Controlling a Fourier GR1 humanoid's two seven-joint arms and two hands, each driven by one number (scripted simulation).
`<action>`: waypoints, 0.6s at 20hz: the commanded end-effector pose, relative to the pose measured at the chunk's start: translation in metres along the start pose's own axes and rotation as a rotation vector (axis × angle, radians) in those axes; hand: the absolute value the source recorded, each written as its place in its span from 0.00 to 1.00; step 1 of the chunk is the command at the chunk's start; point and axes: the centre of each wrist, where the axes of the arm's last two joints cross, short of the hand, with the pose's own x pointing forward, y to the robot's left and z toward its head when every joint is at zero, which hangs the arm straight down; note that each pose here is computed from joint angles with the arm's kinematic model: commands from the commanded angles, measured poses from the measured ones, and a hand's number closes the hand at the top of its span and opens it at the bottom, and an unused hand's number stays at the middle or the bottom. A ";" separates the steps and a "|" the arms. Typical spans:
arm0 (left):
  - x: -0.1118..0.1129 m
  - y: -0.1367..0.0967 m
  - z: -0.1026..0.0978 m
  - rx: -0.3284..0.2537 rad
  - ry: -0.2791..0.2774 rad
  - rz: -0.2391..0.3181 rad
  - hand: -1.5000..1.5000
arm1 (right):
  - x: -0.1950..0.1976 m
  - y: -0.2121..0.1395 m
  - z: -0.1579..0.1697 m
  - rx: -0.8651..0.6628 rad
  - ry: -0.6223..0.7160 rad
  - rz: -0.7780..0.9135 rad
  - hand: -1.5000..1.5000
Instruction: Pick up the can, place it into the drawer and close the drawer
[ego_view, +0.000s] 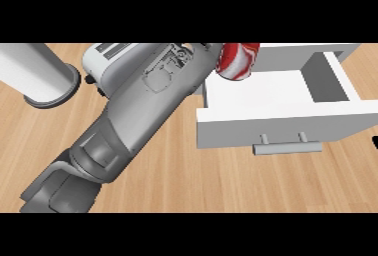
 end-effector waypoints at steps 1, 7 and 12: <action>-0.002 -0.006 -0.006 0.022 0.000 -0.030 1.00 | -0.008 0.000 0.005 0.019 -0.012 0.017 0.00; -0.006 -0.014 -0.004 -0.003 0.027 -0.045 1.00 | -0.003 0.011 -0.013 -0.002 -0.017 -0.008 0.00; -0.027 -0.008 -0.009 0.032 0.007 -0.103 1.00 | -0.010 0.027 -0.018 0.023 -0.010 -0.010 0.00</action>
